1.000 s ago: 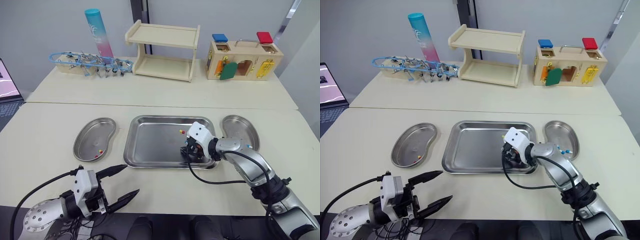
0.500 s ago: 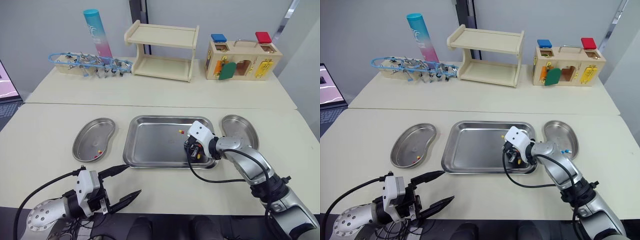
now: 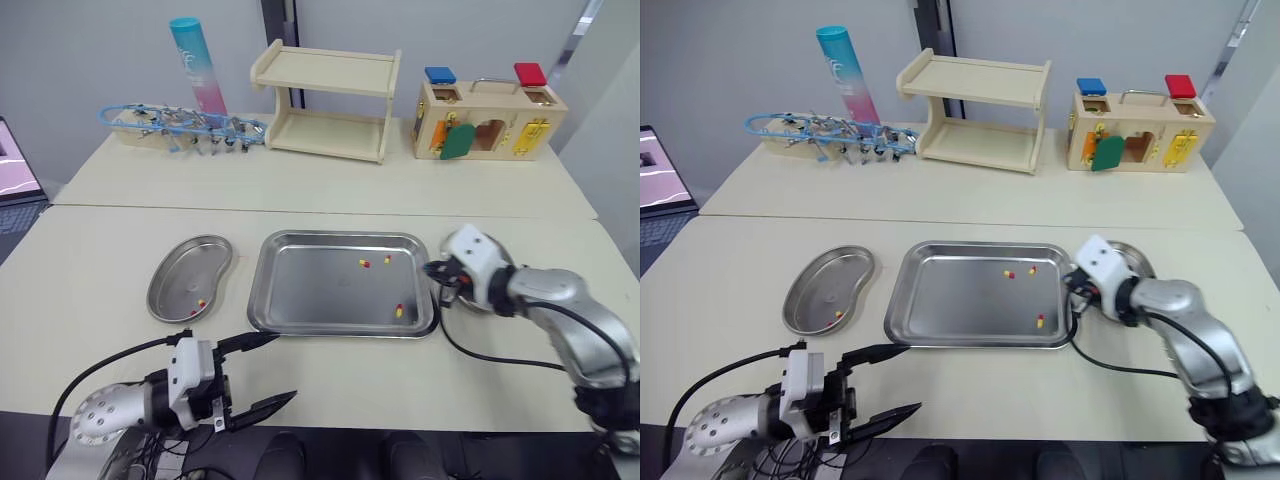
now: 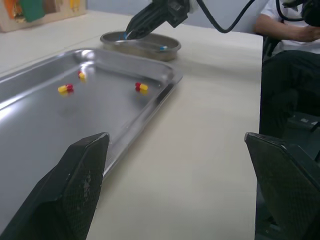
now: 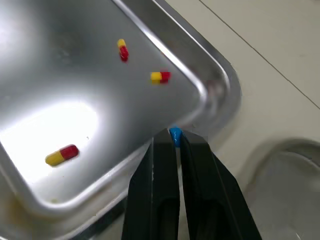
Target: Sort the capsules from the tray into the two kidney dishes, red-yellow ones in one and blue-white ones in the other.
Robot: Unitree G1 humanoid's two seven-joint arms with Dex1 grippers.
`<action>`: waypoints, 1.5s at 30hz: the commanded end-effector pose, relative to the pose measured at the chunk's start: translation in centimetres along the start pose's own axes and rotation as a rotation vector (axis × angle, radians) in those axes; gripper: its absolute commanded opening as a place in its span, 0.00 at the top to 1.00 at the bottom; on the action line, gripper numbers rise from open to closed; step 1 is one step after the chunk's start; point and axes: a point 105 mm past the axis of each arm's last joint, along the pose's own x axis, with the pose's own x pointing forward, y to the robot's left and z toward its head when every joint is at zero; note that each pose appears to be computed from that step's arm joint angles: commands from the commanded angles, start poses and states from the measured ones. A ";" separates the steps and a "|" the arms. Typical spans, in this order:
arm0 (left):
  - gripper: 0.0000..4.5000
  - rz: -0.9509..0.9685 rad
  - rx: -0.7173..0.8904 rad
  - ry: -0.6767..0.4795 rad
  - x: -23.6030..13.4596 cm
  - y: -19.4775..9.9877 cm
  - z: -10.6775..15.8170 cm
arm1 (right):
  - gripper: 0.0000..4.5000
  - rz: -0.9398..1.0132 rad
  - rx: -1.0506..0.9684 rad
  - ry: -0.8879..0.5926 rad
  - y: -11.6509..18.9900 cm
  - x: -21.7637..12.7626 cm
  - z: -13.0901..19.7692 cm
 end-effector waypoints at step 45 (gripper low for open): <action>0.00 1.129 -0.116 0.397 -24.7 5.7 -1.4 | 0.03 0.155 -0.103 -0.047 -3.0 -10.6 -10.4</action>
